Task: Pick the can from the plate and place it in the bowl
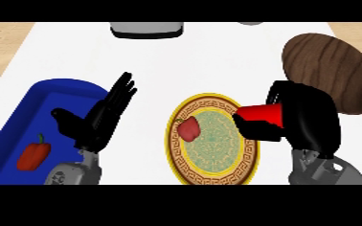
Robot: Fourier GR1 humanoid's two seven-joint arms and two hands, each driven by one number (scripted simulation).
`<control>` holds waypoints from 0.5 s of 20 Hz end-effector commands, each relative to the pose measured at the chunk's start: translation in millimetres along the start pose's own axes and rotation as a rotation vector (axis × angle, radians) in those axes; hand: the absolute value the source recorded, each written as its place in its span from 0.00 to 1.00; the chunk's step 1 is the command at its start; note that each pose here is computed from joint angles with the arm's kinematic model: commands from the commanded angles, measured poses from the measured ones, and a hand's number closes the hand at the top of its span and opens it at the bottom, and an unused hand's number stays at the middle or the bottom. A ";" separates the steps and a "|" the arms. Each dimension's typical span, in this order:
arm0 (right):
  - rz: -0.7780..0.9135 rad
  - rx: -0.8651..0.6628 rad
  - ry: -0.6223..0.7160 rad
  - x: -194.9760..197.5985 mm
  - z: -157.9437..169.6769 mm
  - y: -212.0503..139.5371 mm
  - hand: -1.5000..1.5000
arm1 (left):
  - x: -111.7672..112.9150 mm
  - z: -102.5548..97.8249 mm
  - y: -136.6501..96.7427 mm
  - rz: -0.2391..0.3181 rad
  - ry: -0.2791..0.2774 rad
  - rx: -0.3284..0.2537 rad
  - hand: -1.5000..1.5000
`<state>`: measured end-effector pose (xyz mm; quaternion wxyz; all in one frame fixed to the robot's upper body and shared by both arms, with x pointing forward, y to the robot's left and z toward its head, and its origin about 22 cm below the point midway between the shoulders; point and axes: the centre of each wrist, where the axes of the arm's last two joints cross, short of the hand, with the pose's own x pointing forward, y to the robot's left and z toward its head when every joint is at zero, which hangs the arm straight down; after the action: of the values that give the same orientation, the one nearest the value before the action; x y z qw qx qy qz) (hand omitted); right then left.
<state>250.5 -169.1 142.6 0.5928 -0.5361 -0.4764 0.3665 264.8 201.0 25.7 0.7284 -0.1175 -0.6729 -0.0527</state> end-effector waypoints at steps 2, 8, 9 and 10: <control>-0.011 -0.131 0.041 5.2 19.0 -58.2 1.00 | -1.0 4.3 11.9 0.012 0.002 -0.024 0.50; -0.074 -0.183 0.044 -9.2 -10.4 -97.0 1.00 | 3.6 -0.3 -3.4 0.004 -0.008 -0.024 0.50; -0.078 -0.194 0.062 -8.1 -2.6 -93.5 1.00 | 1.5 0.0 -11.7 0.000 0.013 -0.003 0.50; -0.059 -0.187 0.059 -12.4 -5.4 -90.8 1.00 | 0.6 -9.5 6.1 0.000 0.015 -0.007 0.50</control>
<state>242.6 -190.1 218.9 0.5534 -0.5716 -0.5254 0.3017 267.3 202.0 26.7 0.7303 -0.1205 -0.6700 -0.0565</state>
